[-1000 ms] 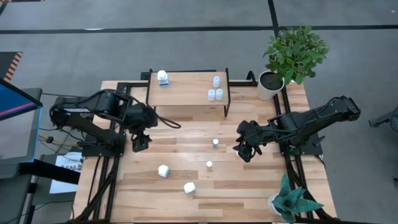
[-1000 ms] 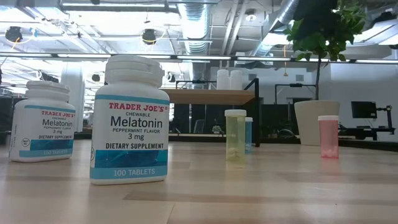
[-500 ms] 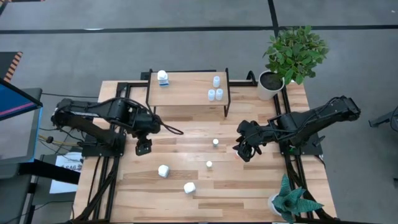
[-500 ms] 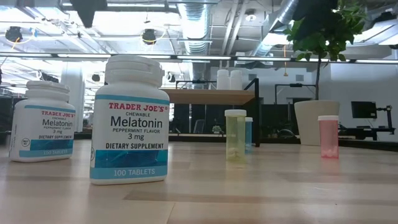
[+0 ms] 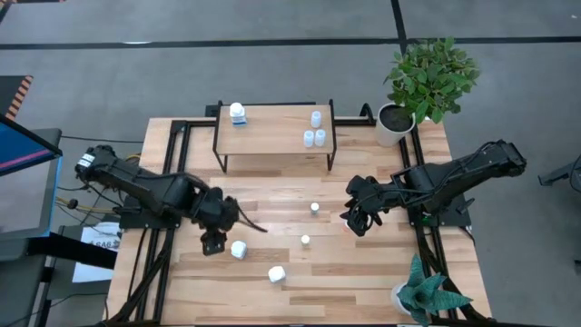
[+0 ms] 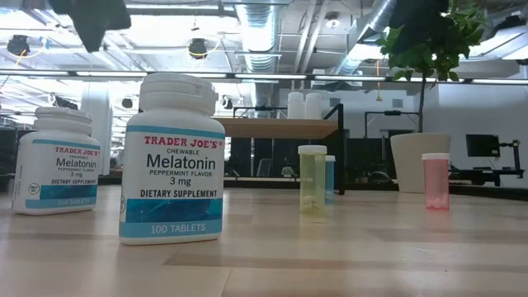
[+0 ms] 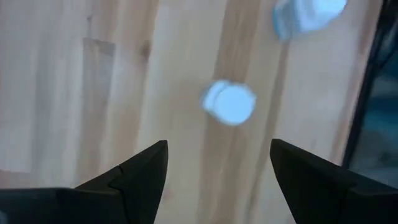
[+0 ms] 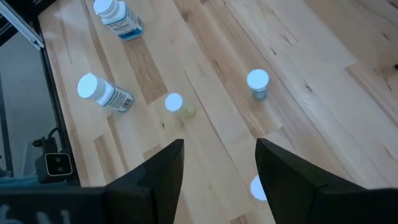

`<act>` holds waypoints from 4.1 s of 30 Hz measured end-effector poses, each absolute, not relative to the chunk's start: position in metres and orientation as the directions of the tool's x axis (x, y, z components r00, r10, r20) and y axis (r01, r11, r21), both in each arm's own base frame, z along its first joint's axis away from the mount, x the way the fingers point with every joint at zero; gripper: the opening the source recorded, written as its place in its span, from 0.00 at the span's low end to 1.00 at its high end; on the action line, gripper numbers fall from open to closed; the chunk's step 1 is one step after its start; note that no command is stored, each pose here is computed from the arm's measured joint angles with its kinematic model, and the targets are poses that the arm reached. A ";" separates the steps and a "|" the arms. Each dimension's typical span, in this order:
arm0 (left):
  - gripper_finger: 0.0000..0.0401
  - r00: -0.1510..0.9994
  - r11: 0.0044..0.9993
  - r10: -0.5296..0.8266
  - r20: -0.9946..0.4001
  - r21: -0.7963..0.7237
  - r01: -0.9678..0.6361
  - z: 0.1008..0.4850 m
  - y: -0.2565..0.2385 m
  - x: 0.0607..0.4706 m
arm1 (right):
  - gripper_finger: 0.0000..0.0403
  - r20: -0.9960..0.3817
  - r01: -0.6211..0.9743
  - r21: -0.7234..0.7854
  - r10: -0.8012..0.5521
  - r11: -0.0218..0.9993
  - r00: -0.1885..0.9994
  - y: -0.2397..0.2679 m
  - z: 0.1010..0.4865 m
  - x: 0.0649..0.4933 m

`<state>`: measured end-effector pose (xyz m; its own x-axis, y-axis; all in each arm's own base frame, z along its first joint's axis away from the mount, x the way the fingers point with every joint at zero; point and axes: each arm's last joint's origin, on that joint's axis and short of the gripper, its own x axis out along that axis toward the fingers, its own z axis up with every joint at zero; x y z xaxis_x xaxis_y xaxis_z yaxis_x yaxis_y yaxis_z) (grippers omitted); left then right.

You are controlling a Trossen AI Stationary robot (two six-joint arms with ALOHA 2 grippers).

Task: Pick and place medicine bottles onto shelf by color
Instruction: Put the left white medicine bottle on the shelf aligned with the other white medicine bottle

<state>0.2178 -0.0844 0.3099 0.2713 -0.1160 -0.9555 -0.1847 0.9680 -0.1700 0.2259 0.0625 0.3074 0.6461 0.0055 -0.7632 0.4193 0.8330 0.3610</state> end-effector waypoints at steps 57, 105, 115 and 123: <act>0.67 0.255 0.594 0.181 -0.950 -0.101 -0.798 0.246 -0.163 0.242 | 0.54 -0.771 0.400 0.335 0.004 0.853 0.637 0.062 0.307 0.225; 0.40 0.206 0.682 0.098 -0.974 -0.085 -0.727 0.305 -0.145 0.297 | 0.54 -0.781 0.370 0.296 0.000 0.881 0.624 0.062 0.306 0.224; 0.36 0.315 0.877 0.217 -0.924 0.042 -0.479 0.398 -0.041 0.302 | 0.54 -0.781 0.368 0.297 0.002 0.881 0.625 0.063 0.306 0.224; 0.39 0.324 0.900 0.303 -0.896 0.158 -0.406 0.428 0.054 0.273 | 0.54 -0.775 0.366 0.303 0.004 0.880 0.632 0.063 0.306 0.225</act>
<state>0.2728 0.0535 0.4282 0.3245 0.3031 -0.8960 -0.4057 0.9003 0.1576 0.2246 0.0626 0.3062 0.6321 0.0042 -0.7748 0.3659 0.8799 0.3033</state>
